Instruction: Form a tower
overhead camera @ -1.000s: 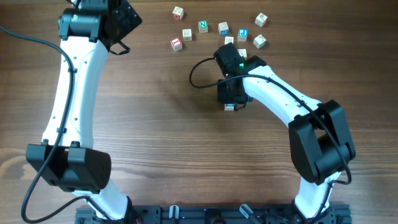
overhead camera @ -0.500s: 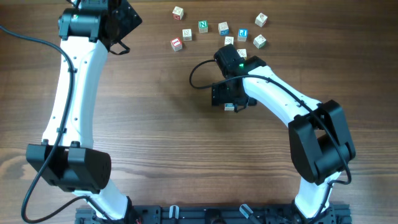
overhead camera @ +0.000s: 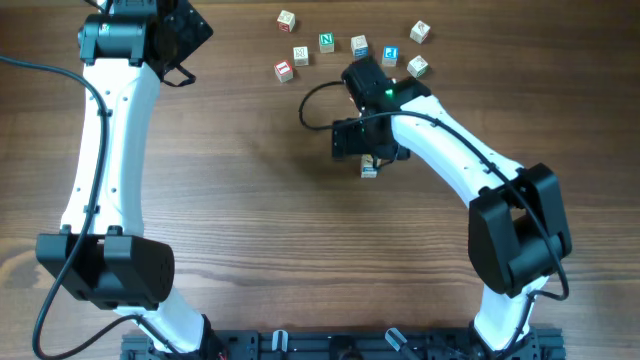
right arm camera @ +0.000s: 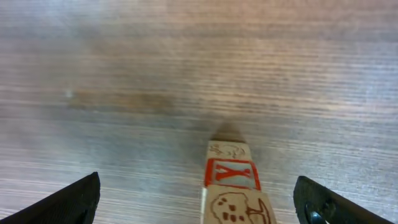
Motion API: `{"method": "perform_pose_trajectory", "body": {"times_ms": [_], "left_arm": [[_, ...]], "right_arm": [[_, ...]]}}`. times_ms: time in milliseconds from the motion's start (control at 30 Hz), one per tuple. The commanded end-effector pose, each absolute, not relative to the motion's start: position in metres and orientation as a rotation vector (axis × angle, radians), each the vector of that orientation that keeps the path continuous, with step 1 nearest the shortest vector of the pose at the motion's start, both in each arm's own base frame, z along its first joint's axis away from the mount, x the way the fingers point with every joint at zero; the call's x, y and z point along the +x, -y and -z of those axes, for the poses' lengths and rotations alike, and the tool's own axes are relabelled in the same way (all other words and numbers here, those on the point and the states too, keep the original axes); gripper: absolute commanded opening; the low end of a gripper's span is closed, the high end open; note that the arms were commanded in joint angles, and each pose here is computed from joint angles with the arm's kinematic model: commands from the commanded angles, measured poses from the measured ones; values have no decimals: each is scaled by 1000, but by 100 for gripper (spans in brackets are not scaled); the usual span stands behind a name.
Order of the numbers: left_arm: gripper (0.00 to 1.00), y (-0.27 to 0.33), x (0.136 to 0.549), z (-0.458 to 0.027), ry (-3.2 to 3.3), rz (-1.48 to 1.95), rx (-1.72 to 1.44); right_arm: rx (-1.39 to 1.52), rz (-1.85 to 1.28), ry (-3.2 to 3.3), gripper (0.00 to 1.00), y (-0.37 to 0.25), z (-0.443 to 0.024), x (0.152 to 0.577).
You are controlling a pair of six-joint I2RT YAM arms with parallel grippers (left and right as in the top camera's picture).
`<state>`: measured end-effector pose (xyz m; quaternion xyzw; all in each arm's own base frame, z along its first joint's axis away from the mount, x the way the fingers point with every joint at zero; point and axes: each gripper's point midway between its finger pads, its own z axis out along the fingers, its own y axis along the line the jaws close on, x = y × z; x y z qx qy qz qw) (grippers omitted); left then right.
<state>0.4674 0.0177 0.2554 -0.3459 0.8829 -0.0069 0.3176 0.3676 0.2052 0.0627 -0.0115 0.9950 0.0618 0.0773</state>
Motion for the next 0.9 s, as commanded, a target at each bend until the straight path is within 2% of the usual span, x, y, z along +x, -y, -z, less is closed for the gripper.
{"method": "perform_pose_trajectory", "body": {"times_ms": [0, 200, 467, 567, 867], "left_arm": [[100, -19, 469, -255, -2317, 13, -920], [100, -19, 469, -255, -2317, 13, -920], [100, -19, 469, -255, -2317, 13, -920], [100, -19, 469, -255, -2317, 13, -920], [100, -19, 469, -255, -2317, 13, -920]], "right_arm": [[14, -267, -2896, 100, -211, -100, 376], [38, -297, -2786, 100, -206, -143, 378], [66, -334, -2543, 100, -186, -236, 368], [84, -334, -2544, 100, -184, -237, 366], [477, -279, -2626, 100, -138, -221, 357]]}}
